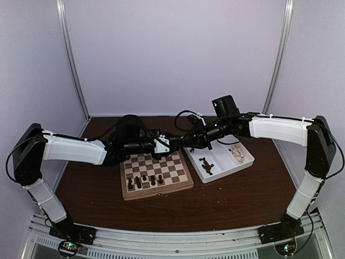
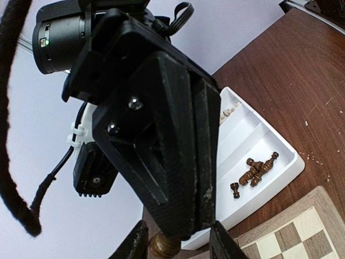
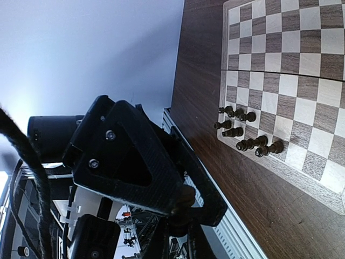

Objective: Set up the chess pieces on the board
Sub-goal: Place the chess piece on the chessboard.

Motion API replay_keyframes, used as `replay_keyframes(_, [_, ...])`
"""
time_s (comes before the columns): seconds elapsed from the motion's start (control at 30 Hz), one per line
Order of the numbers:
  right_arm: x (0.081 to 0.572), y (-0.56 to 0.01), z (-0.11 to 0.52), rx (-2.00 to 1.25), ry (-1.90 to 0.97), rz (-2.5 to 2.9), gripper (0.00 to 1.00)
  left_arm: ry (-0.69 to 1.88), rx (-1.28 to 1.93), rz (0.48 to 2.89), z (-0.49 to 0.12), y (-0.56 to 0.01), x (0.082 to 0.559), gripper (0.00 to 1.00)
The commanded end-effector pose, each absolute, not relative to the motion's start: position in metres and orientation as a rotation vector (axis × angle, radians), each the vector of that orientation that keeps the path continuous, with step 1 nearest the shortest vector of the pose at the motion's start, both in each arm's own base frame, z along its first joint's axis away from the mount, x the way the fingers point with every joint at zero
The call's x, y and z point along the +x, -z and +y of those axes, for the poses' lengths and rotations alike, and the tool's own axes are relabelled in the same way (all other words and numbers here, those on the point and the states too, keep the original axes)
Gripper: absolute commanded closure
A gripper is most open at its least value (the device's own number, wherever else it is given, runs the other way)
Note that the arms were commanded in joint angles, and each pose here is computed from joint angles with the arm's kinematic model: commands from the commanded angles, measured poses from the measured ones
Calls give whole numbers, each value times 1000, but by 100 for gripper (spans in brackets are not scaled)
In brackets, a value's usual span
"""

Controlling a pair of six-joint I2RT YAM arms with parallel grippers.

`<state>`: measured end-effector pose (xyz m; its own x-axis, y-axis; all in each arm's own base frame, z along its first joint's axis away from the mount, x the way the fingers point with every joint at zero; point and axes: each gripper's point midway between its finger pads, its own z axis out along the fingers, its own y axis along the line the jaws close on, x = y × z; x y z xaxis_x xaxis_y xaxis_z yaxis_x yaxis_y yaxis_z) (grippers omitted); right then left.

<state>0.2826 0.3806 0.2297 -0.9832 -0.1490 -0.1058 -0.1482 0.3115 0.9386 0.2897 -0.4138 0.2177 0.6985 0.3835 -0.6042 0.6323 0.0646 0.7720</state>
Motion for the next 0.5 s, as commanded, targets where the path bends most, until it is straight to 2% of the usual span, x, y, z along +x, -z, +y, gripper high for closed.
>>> replay_keyframes(0.0, [276,-248,384,331,1893,-2504,92,188,1529,814,-418,-223,294,62])
replay_keyframes(0.47, [277,-243,385,314,1897,-2492,91,171,1500,808,-418,-224,297,83])
